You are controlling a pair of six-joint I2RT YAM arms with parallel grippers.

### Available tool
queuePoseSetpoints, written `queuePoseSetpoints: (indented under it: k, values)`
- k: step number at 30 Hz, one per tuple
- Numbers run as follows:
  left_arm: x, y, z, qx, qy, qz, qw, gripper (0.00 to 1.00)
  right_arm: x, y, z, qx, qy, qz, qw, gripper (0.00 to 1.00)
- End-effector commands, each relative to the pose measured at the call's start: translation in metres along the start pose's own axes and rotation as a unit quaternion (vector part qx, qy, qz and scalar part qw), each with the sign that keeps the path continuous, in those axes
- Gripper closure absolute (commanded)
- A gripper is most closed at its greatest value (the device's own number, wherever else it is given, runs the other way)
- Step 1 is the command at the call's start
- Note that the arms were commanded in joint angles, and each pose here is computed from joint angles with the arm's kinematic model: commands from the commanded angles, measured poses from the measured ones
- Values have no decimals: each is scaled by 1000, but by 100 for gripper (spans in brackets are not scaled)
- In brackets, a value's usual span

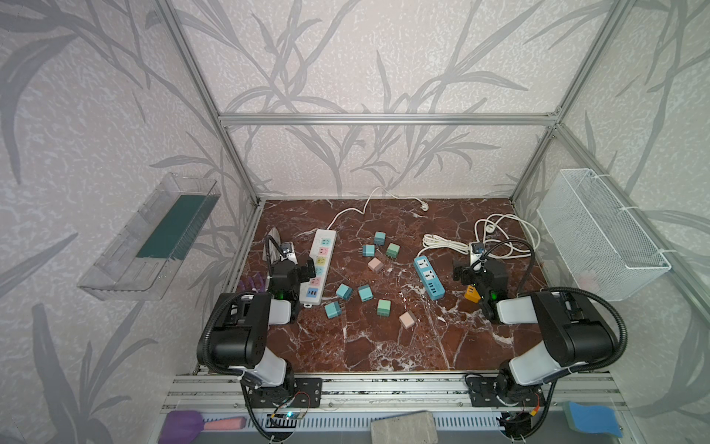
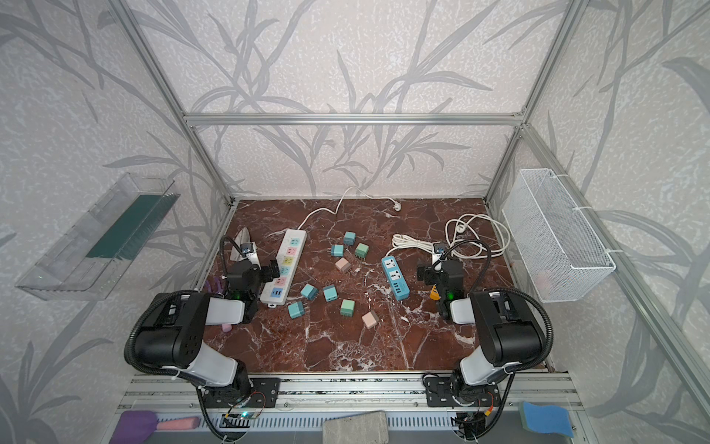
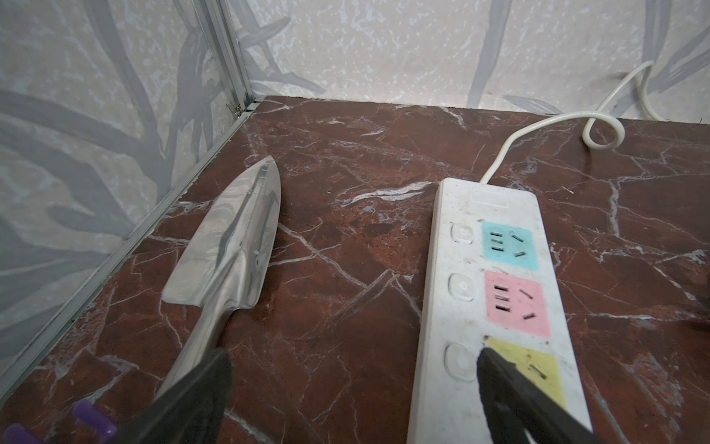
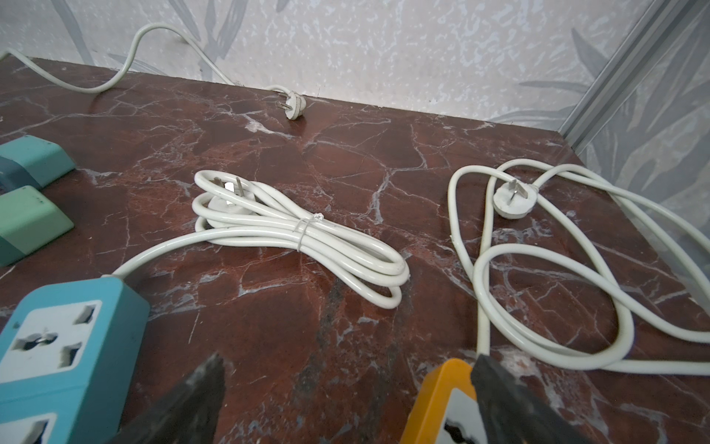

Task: Insert plugs into power strip
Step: Move the socket to the middle-left of the table.

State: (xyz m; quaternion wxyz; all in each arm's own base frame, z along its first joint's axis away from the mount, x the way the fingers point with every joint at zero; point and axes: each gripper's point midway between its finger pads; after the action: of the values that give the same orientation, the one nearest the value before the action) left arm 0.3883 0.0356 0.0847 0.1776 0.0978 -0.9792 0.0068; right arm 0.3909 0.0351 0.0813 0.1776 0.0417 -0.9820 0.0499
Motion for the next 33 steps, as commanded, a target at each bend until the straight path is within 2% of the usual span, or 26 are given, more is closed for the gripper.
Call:
queuePoseSetpoints:
  k: [1, 3, 6, 9, 12, 14, 15, 18, 19, 21, 23, 25, 26, 28, 31, 33]
  values:
    - [-1, 5, -15, 1, -27, -15, 1000, 1, -3, -1, -13, 0, -22, 5, 1000, 1]
    - [10, 15, -26, 12, -42, -40, 998, 1, -1, -3, -15, 0, -27, 13, 1000, 1]
    - [26, 14, -47, 9, -50, -37, 998, 1, 4, -11, -22, -6, -28, 31, 999, 1]
    - [44, 20, -83, 31, -75, -47, 996, 1, 9, -4, -34, 11, -26, 22, 999, 1]
    - [60, 5, -122, 41, -87, 0, 995, 1, 20, 4, -54, 40, -36, 35, 998, 1]
    - [71, -9, -148, 67, -91, 44, 993, 1, 38, 9, -83, 47, -59, 57, 996, 1]
    - [76, -14, -156, 76, -83, 60, 992, 1, 46, 9, -98, 27, -62, 68, 995, 1]
    - [93, -17, -184, 145, -58, 75, 985, 1, 69, 17, -143, -56, -9, 33, 998, 1]
    - [100, -13, -192, 193, -44, 67, 978, 1, 74, 21, -151, -66, 16, 20, 997, 1]
    - [112, -11, -196, 265, -8, 64, 962, 1, 79, 27, -160, -95, 41, -1, 995, 1]
    - [126, -24, -199, 257, 4, 108, 961, 1, 78, 18, -152, -207, 37, 16, 978, 1]
    - [126, -11, -185, 346, 2, 76, 935, 1, 78, 34, -150, -253, 30, -85, 963, 1]
    - [126, -13, -184, 354, -8, 93, 930, 1, 78, 33, -146, -279, 37, -89, 955, 1]
    - [125, -24, -180, 339, 1, 122, 933, 7, 76, 34, -137, -275, 61, -85, 956, 0]
    - [120, -21, -158, 318, 70, 86, 942, 9, 77, 48, -123, -250, 117, -95, 957, 11]
    - [114, -15, -140, 290, 115, 50, 949, 9, 78, 59, -116, -224, 143, -98, 959, 12]
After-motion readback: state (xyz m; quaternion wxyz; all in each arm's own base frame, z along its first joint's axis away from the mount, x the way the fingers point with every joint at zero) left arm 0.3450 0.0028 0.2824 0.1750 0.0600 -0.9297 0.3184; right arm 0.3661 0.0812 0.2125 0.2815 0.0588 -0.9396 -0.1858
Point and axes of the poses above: each gripper's point midway between its finger pads, its own x axis back along the fingers, its own y axis along the line the jaws close on, z = x × y
